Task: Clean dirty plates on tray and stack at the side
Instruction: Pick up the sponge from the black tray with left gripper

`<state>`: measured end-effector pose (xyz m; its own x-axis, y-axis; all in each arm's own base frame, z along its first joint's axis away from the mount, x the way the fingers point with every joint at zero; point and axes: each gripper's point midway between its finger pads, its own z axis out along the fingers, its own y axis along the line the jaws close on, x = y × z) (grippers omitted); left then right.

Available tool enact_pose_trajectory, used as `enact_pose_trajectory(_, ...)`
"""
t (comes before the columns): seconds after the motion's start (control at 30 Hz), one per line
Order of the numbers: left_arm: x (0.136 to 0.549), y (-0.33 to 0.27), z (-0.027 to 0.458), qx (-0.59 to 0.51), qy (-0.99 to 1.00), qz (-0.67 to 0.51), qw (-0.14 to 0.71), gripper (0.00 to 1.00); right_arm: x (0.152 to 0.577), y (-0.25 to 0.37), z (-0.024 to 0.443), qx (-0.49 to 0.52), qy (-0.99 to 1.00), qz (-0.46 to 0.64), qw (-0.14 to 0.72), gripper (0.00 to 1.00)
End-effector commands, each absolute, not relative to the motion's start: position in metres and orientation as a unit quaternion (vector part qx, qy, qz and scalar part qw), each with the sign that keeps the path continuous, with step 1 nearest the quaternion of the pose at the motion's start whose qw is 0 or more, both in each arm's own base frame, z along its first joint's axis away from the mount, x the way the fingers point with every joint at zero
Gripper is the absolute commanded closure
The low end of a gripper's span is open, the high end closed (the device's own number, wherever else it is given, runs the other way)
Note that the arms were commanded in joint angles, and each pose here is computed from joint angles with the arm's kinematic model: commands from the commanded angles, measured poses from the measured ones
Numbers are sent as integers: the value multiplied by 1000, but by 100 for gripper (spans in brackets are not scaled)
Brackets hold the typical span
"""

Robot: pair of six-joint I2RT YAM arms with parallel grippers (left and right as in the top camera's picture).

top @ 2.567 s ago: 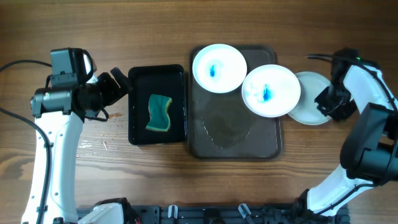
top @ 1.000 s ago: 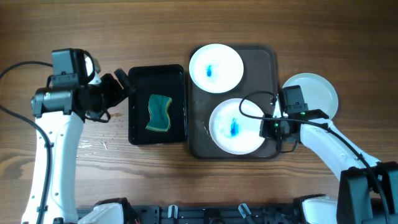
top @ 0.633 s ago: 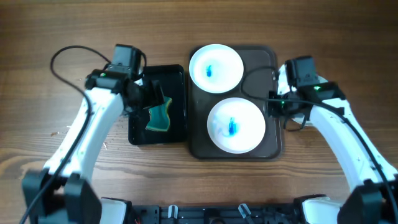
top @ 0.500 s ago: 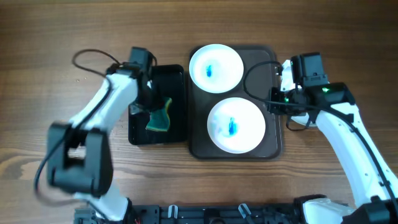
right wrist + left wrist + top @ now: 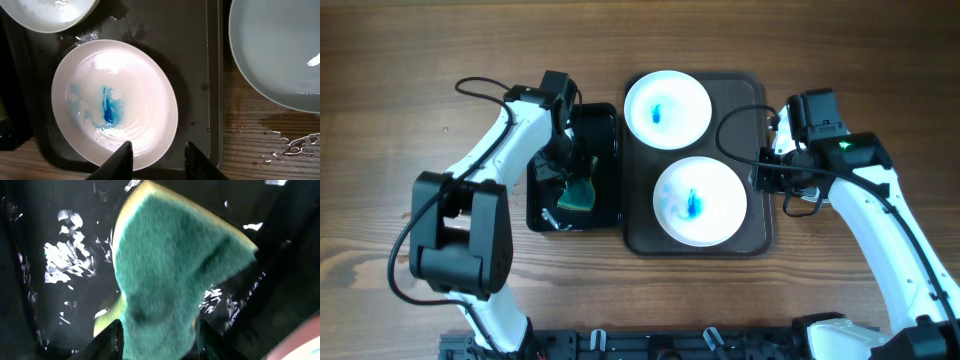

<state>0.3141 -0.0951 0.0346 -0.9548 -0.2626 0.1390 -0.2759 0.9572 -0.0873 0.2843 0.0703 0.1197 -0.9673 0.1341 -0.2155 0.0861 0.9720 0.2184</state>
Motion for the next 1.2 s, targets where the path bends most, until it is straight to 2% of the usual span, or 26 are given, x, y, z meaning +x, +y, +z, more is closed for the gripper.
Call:
enact_pose_trajectory(0.0,309,-105,29,114,-991,50,52,62,289,67,127,64,985,98,129,65)
enact_pose_trajectory(0.03,302,-104,14,112,-992,32,47,68,289,67,127,65,985,97,128,65)
enact_pose_trajectory(0.1,294,-99,-9,107,-994,-1,28,68,281,66,123,84,986,96,111,65)
enact_pose_trajectory(0.13,290,-90,-21,112,-993,-25,13,73,275,65,117,90,987,94,98,65)
enact_pose_trajectory(0.17,291,-83,-26,119,-992,-35,5,96,269,64,106,105,986,92,87,65)
enact_pose_trajectory(0.27,299,-84,-11,123,-992,-22,-3,96,263,64,77,116,986,95,75,65)
enact_pose_trajectory(0.4,320,-91,38,109,-993,-4,-45,96,271,79,56,81,984,135,83,65)
enact_pose_trajectory(0.43,321,-91,44,110,-993,-2,-50,64,274,79,55,81,984,135,85,64)
enact_pose_trajectory(0.47,318,-90,45,110,-993,-4,-46,49,273,79,55,82,984,135,85,64)
enact_pose_trajectory(0.5,316,-89,44,110,-993,-6,-41,43,273,79,54,82,984,134,83,64)
enact_pose_trajectory(0.6,317,-84,33,110,-993,-19,-49,43,267,78,53,83,985,132,72,64)
enact_pose_trajectory(0.67,316,-84,13,112,-992,-17,-52,49,264,78,53,84,986,130,66,63)
enact_pose_trajectory(0.7,314,-85,0,112,-992,-14,-48,57,264,78,52,84,986,130,65,62)
enact_pose_trajectory(0.73,312,-88,-12,112,-993,-6,-43,66,263,78,51,85,986,130,63,62)
enact_pose_trajectory(0.77,310,-89,-19,111,-993,-3,-37,90,261,77,50,86,986,129,60,61)
enact_pose_trajectory(0.8,309,-89,-21,111,-993,-4,-34,96,258,77,48,87,986,128,56,61)
enact_pose_trajectory(0.9,311,-89,-9,112,-993,-2,-40,96,254,76,36,91,986,126,57,61)
enact_pose_trajectory(1.1,331,-94,70,108,-991,14,-76,96,277,77,30,29,986,127,107,55)
enact_pose_trajectory(1.17,336,-101,104,93,-992,28,-86,96,277,62,18,38,991,81,98,55)
